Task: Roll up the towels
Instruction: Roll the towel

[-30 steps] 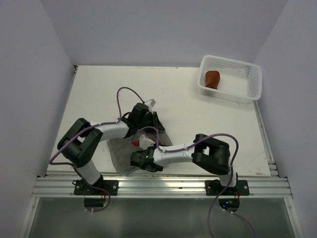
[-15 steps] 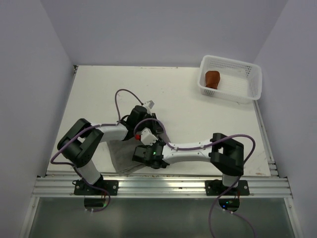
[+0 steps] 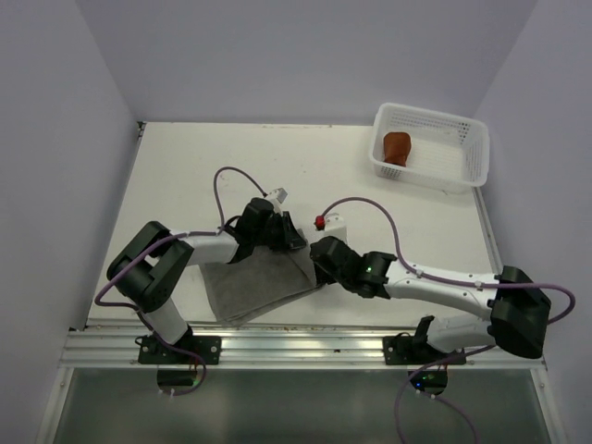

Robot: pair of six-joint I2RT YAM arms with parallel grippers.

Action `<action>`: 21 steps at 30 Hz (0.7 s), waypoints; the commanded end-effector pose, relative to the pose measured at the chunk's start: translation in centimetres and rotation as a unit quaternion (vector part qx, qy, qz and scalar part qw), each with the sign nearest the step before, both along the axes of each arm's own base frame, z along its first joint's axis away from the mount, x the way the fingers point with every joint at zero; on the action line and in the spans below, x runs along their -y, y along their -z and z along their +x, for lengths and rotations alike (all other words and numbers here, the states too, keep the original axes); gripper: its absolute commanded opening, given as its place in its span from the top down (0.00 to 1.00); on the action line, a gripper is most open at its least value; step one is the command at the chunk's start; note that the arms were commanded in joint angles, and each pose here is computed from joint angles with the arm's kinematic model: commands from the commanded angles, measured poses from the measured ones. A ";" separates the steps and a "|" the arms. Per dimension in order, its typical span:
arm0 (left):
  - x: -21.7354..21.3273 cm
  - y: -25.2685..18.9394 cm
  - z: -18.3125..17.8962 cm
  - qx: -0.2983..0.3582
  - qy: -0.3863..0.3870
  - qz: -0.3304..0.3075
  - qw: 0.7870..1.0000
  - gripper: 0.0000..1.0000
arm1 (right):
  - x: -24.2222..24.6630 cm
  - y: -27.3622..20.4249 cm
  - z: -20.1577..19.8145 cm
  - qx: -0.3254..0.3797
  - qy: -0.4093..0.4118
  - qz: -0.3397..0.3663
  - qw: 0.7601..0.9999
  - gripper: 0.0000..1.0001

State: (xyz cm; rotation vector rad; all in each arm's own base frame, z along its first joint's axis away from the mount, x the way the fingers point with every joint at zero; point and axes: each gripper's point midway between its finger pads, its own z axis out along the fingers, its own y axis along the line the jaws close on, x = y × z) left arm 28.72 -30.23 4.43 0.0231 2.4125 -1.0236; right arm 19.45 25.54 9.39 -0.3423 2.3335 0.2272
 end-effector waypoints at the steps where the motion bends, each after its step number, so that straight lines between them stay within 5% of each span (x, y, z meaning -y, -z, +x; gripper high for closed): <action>1: -2.1 2.6 -1.0 -0.027 -0.017 0.046 0.998 0.76 | -2.4 -1.2 0.5 -0.034 -0.012 0.137 0.990 0.54; 8: -2.1 2.8 -1.0 -0.028 -0.017 0.048 0.998 0.77 | -2.3 1.8 0.2 -0.070 0.005 0.182 0.981 0.49; 21: -2.1 2.6 -1.0 -0.028 -0.015 0.045 0.998 0.77 | -0.6 6.7 0.1 -0.082 0.013 0.113 0.990 0.44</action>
